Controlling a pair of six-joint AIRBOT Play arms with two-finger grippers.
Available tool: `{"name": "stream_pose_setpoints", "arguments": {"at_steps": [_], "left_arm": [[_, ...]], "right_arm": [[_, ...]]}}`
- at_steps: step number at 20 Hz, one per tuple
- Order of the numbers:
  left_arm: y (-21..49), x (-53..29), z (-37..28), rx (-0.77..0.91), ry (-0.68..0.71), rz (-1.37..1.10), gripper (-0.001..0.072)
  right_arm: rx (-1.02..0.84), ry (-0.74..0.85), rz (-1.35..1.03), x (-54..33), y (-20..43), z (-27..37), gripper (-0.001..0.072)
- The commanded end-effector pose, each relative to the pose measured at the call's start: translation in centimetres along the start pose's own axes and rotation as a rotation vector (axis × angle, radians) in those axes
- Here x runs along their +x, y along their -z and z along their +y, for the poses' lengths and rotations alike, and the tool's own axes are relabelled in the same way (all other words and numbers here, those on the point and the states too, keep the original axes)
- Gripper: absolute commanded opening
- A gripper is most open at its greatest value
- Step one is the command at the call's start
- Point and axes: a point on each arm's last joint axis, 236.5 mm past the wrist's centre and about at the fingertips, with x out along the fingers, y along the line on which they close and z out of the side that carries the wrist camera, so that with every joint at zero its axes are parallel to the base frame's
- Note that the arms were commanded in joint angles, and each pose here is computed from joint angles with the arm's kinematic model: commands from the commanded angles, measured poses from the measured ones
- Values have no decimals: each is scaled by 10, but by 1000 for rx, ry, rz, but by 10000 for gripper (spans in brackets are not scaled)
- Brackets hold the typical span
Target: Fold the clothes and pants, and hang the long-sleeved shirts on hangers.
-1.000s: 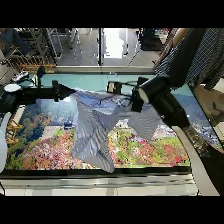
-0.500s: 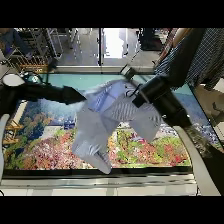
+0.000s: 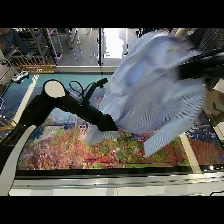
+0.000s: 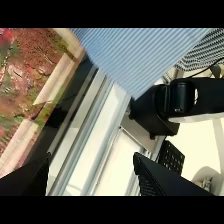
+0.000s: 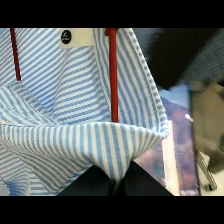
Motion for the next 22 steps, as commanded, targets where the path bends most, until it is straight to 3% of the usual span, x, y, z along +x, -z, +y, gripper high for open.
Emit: {"name": "stream_pose_setpoints", "arguments": {"at_steps": [1,5,11,17,22], "left_arm": [[2,-16,-26,44,-11,-20,539],[2,-38,-50,153,-27,-66,538],[6,-61,-45,207,-70,-83,538],[0,-93,-12,140,-136,-148,538],[1,-111,3,-20,-156,-182,538]], "right_arm": [[273,293,-73,-39,13,-134,25],[483,780,57,-97,100,-291,25],[632,1311,-12,-230,175,-413,24],[493,1551,-229,-297,170,-478,24],[580,1624,-198,-301,234,-523,24]]}}
